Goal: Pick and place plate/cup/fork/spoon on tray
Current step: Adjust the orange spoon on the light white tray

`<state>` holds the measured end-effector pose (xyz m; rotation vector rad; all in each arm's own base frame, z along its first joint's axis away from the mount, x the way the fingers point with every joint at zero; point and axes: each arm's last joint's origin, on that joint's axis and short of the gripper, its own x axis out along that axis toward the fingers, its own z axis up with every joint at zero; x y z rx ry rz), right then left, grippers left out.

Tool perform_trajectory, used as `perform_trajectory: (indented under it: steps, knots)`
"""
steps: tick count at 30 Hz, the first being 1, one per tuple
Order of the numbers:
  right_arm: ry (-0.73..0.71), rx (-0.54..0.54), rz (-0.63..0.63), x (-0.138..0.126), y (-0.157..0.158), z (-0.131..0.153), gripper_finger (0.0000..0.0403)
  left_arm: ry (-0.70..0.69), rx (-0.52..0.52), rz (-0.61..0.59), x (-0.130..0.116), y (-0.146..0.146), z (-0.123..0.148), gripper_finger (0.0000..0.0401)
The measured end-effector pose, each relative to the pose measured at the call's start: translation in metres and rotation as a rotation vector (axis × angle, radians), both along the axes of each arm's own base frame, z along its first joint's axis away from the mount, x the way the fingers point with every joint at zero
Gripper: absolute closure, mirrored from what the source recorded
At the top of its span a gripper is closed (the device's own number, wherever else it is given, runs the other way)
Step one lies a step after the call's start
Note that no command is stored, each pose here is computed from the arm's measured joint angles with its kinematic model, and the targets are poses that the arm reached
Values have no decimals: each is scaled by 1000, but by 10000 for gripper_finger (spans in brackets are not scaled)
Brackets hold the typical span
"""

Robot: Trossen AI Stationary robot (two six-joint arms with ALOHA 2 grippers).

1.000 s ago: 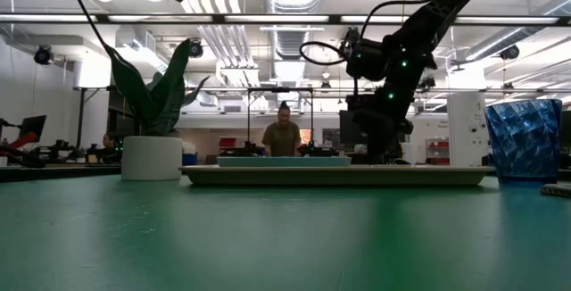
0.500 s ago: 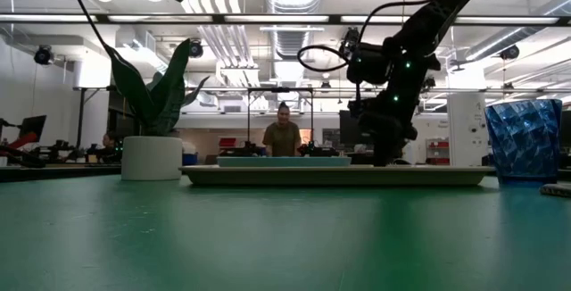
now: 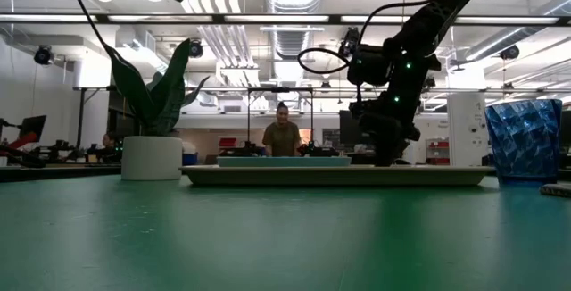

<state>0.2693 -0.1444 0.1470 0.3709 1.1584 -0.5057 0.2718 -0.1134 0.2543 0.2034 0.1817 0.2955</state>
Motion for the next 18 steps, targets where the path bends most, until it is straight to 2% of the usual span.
perform_trajectory:
  steps: [12, 18]
  knots:
    - [10, 5, -3, 0, 0, 3, 392, 0, 0, 0, 0, 0, 0, 401]
    - [11, -66, -9, 6, -9, 22, 392, 0, 0, 0, 0, 0, 0, 401]
